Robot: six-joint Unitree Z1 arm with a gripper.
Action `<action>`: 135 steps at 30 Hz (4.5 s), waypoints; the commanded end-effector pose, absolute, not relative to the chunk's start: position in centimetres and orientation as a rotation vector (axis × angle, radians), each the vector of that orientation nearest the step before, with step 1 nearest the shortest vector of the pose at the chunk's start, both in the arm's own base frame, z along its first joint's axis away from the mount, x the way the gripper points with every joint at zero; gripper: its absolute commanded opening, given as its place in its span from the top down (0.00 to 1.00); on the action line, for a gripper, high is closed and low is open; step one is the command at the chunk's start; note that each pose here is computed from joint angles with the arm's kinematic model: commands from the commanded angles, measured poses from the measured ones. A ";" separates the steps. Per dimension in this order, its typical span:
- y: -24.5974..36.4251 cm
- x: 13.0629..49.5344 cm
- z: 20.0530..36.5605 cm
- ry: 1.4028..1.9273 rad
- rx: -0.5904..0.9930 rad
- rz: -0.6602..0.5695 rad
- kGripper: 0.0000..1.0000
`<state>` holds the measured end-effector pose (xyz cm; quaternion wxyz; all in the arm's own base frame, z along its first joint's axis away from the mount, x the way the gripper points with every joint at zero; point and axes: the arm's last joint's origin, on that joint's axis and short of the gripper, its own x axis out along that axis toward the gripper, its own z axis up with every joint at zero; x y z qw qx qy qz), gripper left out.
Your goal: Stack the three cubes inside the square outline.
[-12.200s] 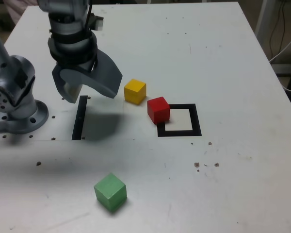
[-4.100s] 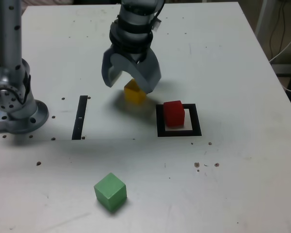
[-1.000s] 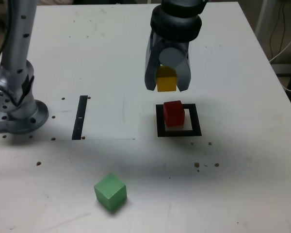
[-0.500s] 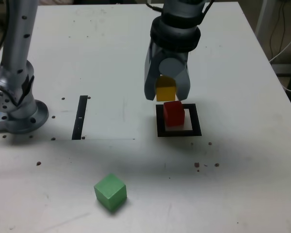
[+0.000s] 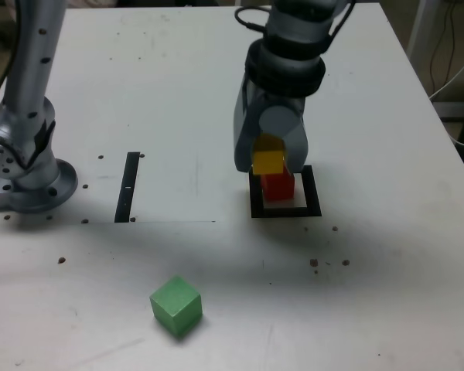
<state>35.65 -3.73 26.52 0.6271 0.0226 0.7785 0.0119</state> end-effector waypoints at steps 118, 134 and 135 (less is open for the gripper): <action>-20.8 20.5 23.8 1.751 -0.144 0.058 0.00; -22.2 22.1 21.3 1.749 -0.118 0.022 0.12; -22.2 22.2 21.2 1.747 -0.118 0.020 0.13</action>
